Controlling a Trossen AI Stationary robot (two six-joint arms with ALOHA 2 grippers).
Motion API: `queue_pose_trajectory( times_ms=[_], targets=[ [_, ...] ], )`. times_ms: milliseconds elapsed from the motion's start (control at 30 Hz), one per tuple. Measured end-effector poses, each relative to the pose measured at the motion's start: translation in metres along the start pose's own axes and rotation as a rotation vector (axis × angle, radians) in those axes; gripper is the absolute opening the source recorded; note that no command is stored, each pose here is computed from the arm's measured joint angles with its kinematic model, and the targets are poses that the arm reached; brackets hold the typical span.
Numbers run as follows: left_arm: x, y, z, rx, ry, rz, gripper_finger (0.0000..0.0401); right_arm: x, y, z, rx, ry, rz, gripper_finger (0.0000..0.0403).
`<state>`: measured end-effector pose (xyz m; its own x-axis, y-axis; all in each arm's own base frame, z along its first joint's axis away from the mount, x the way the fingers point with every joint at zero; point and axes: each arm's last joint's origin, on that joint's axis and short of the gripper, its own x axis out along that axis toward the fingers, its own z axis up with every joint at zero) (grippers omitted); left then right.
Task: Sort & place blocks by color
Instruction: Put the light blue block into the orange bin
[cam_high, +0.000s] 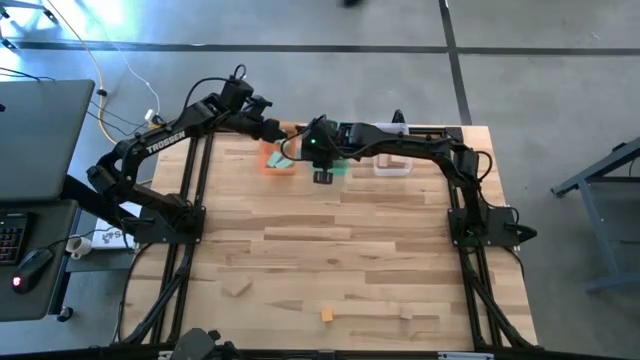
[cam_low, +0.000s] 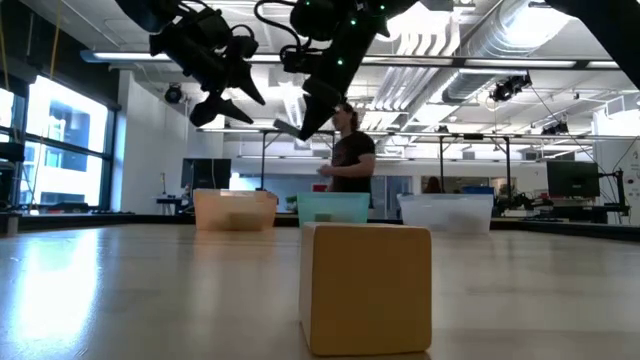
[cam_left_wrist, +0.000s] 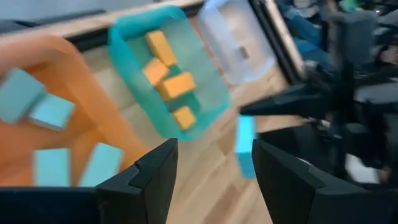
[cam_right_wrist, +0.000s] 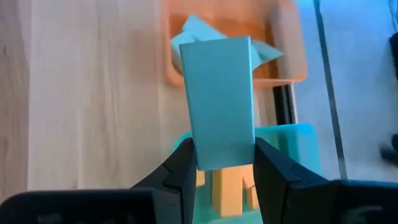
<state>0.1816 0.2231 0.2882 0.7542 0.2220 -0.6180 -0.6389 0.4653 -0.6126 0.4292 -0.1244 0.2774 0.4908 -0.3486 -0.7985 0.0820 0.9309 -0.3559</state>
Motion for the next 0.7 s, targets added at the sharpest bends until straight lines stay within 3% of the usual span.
queue_pose_trajectory(
  times_ms=[267, 700],
  targets=[
    [0.006, -0.013, -0.006, -0.023, 0.05, -0.076, 0.0196, 0.0, -0.002, 0.004, 0.037, -0.046, -0.015, 0.0096],
    [0.016, -0.021, -0.012, 0.002, 0.061, -0.037, 0.0196, 0.0, -0.002, 0.007, 0.016, -0.069, -0.024, 0.0096]
  ],
)
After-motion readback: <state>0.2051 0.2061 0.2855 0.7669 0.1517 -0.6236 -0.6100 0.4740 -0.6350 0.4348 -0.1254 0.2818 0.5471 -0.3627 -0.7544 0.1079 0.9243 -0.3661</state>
